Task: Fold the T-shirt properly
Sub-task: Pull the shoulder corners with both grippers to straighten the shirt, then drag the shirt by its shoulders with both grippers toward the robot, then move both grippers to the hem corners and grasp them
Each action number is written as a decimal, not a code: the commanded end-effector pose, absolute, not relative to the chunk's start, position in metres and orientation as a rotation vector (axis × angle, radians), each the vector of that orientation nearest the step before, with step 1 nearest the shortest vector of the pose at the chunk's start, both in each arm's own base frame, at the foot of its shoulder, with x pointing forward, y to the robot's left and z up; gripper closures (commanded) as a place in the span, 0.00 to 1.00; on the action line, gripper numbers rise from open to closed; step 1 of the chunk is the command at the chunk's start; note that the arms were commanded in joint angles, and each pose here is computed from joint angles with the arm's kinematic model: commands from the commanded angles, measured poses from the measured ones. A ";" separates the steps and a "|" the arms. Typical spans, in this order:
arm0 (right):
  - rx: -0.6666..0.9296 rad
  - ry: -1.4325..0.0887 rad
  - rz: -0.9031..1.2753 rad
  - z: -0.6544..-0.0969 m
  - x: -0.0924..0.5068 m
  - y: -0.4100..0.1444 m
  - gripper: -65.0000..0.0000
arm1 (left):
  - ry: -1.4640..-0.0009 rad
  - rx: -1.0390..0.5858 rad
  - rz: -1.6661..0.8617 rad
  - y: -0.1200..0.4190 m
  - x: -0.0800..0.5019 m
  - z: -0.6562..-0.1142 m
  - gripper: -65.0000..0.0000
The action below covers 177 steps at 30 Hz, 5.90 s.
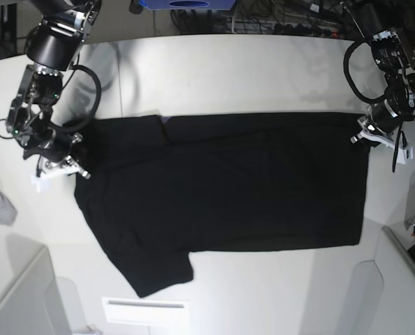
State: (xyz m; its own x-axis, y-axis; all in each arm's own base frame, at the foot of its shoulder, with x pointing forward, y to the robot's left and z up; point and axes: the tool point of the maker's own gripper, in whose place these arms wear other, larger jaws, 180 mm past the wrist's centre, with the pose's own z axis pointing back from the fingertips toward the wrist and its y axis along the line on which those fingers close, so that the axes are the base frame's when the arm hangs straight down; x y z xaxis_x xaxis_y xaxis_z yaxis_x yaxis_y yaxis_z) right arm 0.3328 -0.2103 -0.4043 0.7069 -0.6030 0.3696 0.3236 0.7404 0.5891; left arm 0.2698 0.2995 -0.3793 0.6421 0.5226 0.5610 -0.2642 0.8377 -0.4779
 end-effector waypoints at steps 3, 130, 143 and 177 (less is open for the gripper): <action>0.525 -0.638 -0.533 -0.387 0.344 -0.217 1.00 | -0.802 -0.363 0.450 0.308 0.278 -0.364 1.00; 0.119 -0.770 -0.775 -0.355 0.145 -0.307 0.53 | -0.685 0.147 0.374 0.381 0.113 -0.318 0.21; 0.399 -0.836 -0.423 -0.336 0.365 -0.250 0.53 | -0.839 0.149 0.360 0.391 0.165 -0.290 0.97; 0.288 -0.615 -0.109 -0.422 0.450 -0.185 0.68 | -0.802 0.097 0.466 0.447 0.207 -0.314 0.37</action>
